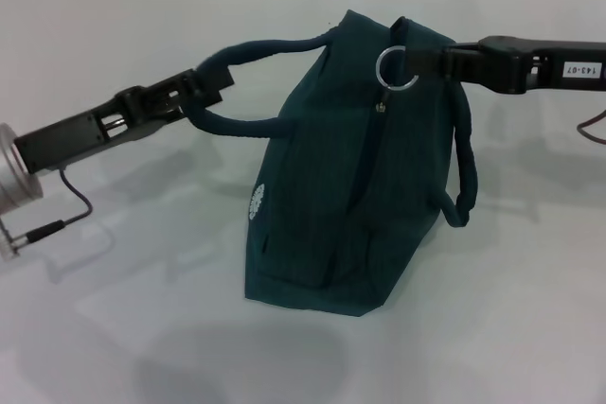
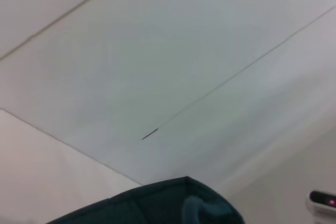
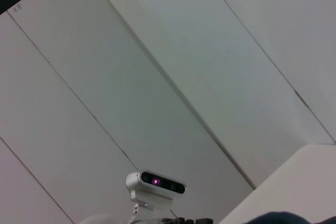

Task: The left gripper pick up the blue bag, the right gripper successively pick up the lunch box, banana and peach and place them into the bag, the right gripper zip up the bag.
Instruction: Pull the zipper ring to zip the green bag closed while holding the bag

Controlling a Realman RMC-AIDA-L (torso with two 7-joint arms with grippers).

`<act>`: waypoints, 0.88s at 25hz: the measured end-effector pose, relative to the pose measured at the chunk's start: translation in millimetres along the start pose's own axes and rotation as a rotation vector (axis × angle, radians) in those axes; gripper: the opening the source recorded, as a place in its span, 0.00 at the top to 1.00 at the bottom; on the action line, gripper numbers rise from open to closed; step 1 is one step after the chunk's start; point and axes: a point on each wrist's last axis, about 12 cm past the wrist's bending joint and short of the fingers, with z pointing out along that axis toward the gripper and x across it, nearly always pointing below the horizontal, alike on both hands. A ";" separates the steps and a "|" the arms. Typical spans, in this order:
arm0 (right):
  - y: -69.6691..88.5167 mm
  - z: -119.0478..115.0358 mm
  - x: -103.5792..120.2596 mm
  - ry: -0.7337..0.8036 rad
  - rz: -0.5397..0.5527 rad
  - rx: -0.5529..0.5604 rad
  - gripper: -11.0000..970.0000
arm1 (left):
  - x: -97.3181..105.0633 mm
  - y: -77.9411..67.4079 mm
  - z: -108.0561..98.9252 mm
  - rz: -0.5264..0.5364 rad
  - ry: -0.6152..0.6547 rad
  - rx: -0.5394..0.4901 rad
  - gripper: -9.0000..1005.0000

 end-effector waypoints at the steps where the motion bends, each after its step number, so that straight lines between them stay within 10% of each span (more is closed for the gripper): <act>1: 0.0 0.2 -0.1 0.000 -0.001 0.000 0.99 | -0.4 0.4 -0.6 0.002 0.003 -0.006 0.11; 11: 0.2 1.1 -1.0 -0.001 -0.003 -0.003 0.99 | -9.9 10.4 -8.2 0.095 0.060 -0.146 0.11; 22: 0.3 1.2 -1.5 0.000 -0.015 -0.004 0.99 | -60.9 -20.9 22.1 -0.021 0.238 -0.106 0.11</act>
